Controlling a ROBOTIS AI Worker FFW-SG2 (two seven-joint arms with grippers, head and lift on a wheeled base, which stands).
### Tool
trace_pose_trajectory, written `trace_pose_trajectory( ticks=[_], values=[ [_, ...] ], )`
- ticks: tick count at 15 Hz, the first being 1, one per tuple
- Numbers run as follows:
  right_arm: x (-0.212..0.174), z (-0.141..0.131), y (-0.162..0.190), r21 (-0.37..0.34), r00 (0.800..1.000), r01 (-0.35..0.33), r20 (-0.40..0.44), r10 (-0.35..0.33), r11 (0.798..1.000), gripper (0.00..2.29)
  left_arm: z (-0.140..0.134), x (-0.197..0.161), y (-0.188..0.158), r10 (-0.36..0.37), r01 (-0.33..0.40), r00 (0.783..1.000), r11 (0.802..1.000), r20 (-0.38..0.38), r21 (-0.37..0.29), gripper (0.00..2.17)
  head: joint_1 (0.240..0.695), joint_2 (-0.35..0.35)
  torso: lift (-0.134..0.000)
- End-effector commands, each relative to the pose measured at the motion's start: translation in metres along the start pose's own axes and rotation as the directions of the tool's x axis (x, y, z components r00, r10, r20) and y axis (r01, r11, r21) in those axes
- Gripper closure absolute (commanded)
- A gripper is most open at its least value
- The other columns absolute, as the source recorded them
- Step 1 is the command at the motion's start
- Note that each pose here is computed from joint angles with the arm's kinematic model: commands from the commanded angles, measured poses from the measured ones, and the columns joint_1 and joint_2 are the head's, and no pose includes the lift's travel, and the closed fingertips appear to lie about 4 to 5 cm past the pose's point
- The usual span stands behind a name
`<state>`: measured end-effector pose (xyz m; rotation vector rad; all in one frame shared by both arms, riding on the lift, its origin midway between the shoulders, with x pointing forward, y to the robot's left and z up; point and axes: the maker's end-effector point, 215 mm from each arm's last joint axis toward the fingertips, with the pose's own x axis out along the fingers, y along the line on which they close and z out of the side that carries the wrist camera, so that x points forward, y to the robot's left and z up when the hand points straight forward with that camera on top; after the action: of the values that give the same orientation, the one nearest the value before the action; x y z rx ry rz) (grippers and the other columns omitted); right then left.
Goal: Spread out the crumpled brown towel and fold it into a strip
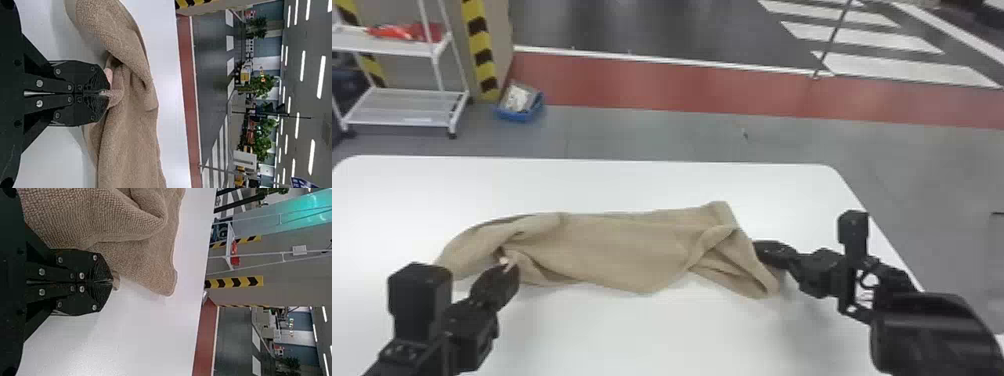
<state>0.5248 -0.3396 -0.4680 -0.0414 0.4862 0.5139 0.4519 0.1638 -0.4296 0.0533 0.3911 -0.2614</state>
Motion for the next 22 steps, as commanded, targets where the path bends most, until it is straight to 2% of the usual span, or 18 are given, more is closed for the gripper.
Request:
trace_pose_trajectory(
  ticks=[1, 5, 8, 11, 14, 16, 19, 20, 22],
  values=[
    [-0.002, 0.003, 0.003, 0.0, 1.0, -0.005, 0.007, 0.005, 1.0, 1.5, 0.001, -0.001, 0.0, 0.0, 0.0, 1.0, 1.0, 0.001, 0.0, 1.36, 0.695, -0.199, -0.124],
    [-0.032, 0.04, 0.0, 0.011, 0.994, 0.021, 0.104, -0.022, 1.0, 1.5, 0.014, -0.006, 0.002, 0.004, -0.004, 1.0, 1.0, 0.023, -0.002, 1.36, 0.695, -0.197, -0.124],
    [-0.078, 0.065, -0.048, 0.046, 0.977, 0.116, 0.175, -0.122, 0.992, 1.5, 0.037, -0.024, 0.03, 0.041, -0.039, 0.997, 0.999, 0.065, -0.036, 1.36, 0.695, -0.213, -0.124],
    [-0.129, 0.086, -0.093, 0.112, 0.953, 0.19, 0.216, -0.211, 0.975, 1.5, 0.082, -0.05, 0.051, 0.055, -0.043, 0.988, 0.995, 0.146, -0.085, 1.36, 0.695, -0.24, -0.124],
    [-0.174, 0.107, -0.127, 0.182, 0.925, 0.245, 0.251, -0.286, 0.952, 1.5, 0.114, -0.064, 0.054, 0.052, -0.037, 0.981, 0.996, 0.185, -0.081, 1.36, 0.695, -0.286, -0.124],
    [-0.197, 0.127, -0.135, 0.187, 0.909, 0.26, 0.282, -0.306, 0.947, 1.5, 0.125, -0.07, 0.052, 0.042, -0.027, 0.981, 0.996, 0.19, -0.082, 1.36, 0.695, -0.312, -0.124],
    [-0.227, 0.142, -0.141, 0.206, 0.886, 0.271, 0.327, -0.328, 0.94, 1.5, 0.13, -0.077, 0.06, 0.048, -0.032, 0.983, 0.995, 0.18, -0.092, 1.36, 0.695, -0.35, -0.124],
    [-0.23, 0.144, -0.14, 0.203, 0.885, 0.268, 0.334, -0.324, 0.942, 1.5, 0.13, -0.078, 0.059, 0.046, -0.031, 0.984, 0.996, 0.172, -0.089, 1.36, 0.695, -0.35, -0.124],
    [-0.217, 0.148, -0.137, 0.175, 0.9, 0.259, 0.314, -0.303, 0.95, 1.5, 0.14, -0.076, 0.062, 0.059, -0.045, 0.981, 0.996, 0.187, -0.076, 1.36, 0.691, -0.35, -0.124]
  ],
)
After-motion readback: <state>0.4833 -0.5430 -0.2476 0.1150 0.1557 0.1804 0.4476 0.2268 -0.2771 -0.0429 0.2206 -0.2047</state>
